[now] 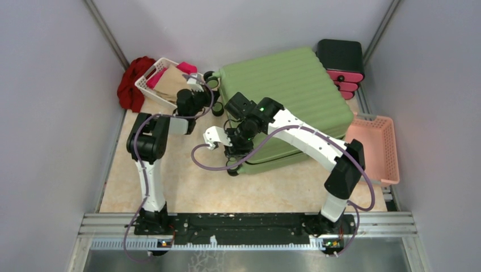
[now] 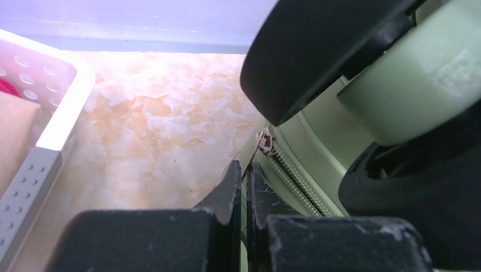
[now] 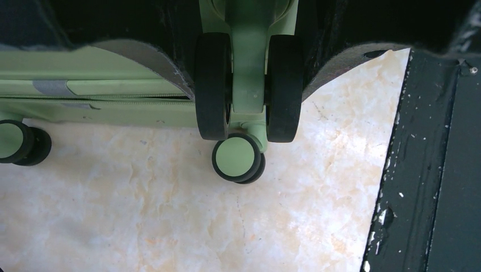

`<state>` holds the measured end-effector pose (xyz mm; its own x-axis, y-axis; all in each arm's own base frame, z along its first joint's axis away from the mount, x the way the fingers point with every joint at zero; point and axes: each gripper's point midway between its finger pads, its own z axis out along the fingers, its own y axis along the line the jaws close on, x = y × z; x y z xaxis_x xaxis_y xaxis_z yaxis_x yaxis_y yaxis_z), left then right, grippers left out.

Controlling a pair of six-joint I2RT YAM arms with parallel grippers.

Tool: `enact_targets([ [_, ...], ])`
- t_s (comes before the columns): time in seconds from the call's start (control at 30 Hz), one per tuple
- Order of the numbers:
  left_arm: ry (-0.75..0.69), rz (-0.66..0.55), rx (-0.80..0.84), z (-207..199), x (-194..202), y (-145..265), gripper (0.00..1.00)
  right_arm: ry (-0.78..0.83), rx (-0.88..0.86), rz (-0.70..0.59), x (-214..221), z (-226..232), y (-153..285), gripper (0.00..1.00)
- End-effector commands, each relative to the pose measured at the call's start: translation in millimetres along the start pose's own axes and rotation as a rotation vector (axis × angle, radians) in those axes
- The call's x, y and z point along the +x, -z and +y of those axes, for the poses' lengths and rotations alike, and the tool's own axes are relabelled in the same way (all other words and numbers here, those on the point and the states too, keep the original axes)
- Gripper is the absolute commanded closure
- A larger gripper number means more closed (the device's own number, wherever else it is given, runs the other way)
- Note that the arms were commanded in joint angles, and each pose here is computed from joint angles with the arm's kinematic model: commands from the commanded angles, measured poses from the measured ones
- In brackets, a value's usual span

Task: Open, take out, and arrange the luggage

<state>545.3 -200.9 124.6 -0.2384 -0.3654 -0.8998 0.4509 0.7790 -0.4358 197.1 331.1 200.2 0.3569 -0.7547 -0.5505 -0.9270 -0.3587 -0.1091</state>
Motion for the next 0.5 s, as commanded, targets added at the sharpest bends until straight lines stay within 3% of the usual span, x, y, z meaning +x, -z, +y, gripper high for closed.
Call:
enact_targets([
  [0.0,0.002,-0.147,-0.076,22.7,-50.7,-18.6,1.0,-0.04,-0.073,-0.063,-13.7,30.3,20.5,1.0],
  [0.1,0.026,-0.146,-0.078,24.0,-53.2,-24.6,1.0,-0.042,-0.075,-0.063,-13.5,30.2,19.7,1.0],
  [0.23,0.056,-0.15,-0.099,27.3,-59.3,-30.3,0.87,-0.04,-0.076,-0.063,-13.4,30.0,19.0,1.0],
  [0.47,0.11,-0.161,-0.124,34.8,-68.6,-29.8,0.81,-0.037,-0.069,-0.062,-13.9,28.4,19.8,1.0],
])
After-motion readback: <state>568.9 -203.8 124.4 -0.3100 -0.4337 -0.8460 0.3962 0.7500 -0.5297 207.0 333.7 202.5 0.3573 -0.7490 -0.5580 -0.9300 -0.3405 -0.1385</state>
